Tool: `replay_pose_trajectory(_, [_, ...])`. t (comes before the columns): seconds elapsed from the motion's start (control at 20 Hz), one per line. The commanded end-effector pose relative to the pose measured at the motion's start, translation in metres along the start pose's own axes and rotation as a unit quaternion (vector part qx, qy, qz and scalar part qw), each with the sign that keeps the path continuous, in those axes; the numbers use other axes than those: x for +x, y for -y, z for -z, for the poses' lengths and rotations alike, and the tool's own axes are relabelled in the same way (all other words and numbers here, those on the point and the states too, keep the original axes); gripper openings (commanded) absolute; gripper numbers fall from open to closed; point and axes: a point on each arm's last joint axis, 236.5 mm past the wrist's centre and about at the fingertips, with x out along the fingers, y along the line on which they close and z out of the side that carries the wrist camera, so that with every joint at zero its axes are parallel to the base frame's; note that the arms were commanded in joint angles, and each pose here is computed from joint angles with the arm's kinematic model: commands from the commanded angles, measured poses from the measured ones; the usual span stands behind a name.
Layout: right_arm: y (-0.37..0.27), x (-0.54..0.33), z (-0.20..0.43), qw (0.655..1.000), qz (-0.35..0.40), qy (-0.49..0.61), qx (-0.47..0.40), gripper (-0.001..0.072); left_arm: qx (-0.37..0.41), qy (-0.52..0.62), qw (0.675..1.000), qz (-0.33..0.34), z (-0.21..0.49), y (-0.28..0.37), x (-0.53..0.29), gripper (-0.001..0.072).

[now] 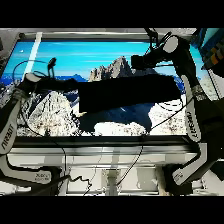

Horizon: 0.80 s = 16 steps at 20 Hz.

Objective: Fold the clothes and pants, and hang the long-sleeved shirts on hangers.

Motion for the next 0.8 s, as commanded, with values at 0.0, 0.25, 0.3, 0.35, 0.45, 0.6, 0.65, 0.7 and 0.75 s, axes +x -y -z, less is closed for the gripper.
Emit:
replay_pose_trajectory(0.0, [0.002, 0.000, -0.004, 1.000, 0.003, 0.009, -0.001, 0.0022, -0.058, -0.023, 0.998, -0.011, 0.017, -0.043, 0.003, 0.0697])
replay_pose_trajectory(0.25, [0.001, 0.000, -0.004, 1.000, 0.003, 0.008, -0.001, 0.0022, -0.059, -0.028, 0.997, 0.034, 0.025, -0.033, 0.045, 0.0694])
replay_pose_trajectory(0.3, [0.001, 0.000, -0.004, 1.000, 0.002, 0.008, 0.000, 0.0021, -0.061, -0.025, 0.997, 0.033, 0.025, -0.032, 0.051, 0.0694])
replay_pose_trajectory(0.35, [0.001, 0.000, -0.004, 1.000, 0.002, 0.008, 0.000, 0.0022, -0.059, -0.026, 0.997, 0.031, 0.026, -0.030, 0.056, 0.0694])
replay_pose_trajectory(0.45, [0.001, 0.000, -0.004, 1.000, 0.002, 0.008, 0.000, 0.0021, -0.049, -0.029, 0.998, 0.030, 0.029, -0.022, 0.065, 0.0658])
replay_pose_trajectory(0.6, [0.001, 0.000, -0.004, 1.000, 0.002, 0.008, 0.000, 0.0022, -0.036, -0.013, 0.999, 0.014, 0.024, -0.017, 0.077, 0.0339])
replay_pose_trajectory(0.65, [0.001, 0.000, -0.004, 1.000, 0.002, 0.008, -0.001, 0.0022, -0.031, -0.005, 0.999, 0.010, 0.020, -0.016, 0.078, 0.0105])
replay_pose_trajectory(0.7, [0.002, 0.000, -0.004, 1.000, 0.004, 0.008, -0.001, 0.0022, -0.024, 0.002, 1.000, 0.010, 0.012, -0.013, 0.076, 0.0008])
replay_pose_trajectory(0.75, [0.003, 0.000, -0.003, 1.000, 0.007, 0.007, -0.002, 0.0021, -0.019, 0.004, 1.000, 0.017, 0.003, -0.007, 0.070, 0.0008])
